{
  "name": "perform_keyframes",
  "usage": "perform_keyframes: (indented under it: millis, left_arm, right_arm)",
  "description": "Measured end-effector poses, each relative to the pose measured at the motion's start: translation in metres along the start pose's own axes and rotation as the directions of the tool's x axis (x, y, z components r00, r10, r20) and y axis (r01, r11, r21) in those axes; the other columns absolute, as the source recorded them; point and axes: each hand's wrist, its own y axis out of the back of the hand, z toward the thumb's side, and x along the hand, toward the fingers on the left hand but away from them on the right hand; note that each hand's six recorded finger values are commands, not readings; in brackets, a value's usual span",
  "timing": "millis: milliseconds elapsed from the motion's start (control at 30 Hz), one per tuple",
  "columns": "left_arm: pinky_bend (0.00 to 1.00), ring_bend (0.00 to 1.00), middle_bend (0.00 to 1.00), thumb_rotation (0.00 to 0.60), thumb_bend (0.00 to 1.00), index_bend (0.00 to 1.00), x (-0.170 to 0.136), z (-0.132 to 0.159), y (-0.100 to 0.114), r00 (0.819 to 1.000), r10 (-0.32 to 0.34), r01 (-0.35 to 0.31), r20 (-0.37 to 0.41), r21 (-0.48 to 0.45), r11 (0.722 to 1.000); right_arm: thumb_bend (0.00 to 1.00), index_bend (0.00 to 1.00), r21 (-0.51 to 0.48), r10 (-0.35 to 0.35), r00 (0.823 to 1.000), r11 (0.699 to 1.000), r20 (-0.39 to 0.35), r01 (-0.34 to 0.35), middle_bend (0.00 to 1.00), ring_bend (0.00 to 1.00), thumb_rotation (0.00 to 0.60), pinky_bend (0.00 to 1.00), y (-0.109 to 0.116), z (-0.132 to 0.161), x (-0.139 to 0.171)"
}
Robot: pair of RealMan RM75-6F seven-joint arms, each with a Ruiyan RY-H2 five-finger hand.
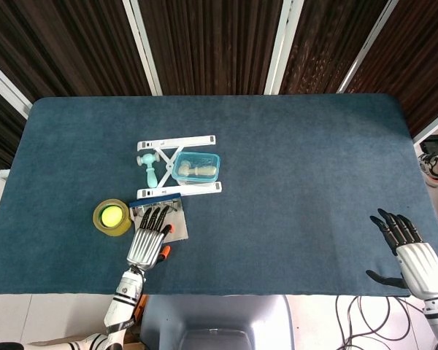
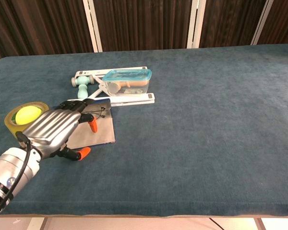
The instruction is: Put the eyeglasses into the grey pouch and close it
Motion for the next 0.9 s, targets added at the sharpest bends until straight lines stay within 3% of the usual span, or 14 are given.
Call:
perform_keyframes:
  millis: [667,900]
  left_arm:
    - [0.02,0.00,0.00,0.600,0.27,0.41,0.011,-0.003,0.000,0.997,-0.067,0.069,-0.034,0.072,0.995]
    - [0.02,0.00,0.00,0.600,0.27,0.42,0.012,-0.005,0.000,0.997,-0.063,0.066,-0.046,0.070,0.995]
  right_arm:
    - [0.17,0.00,-0.003,-0.008,1.000,1.000,0.004,0.008,0.00,0.00,0.600,0.05,0.001,-0.001,0.000]
    - [0.17,0.00,-0.002,-0.008,1.000,1.000,0.004,0.008,0.00,0.00,0.600,0.05,0.001,-0.001,0.000]
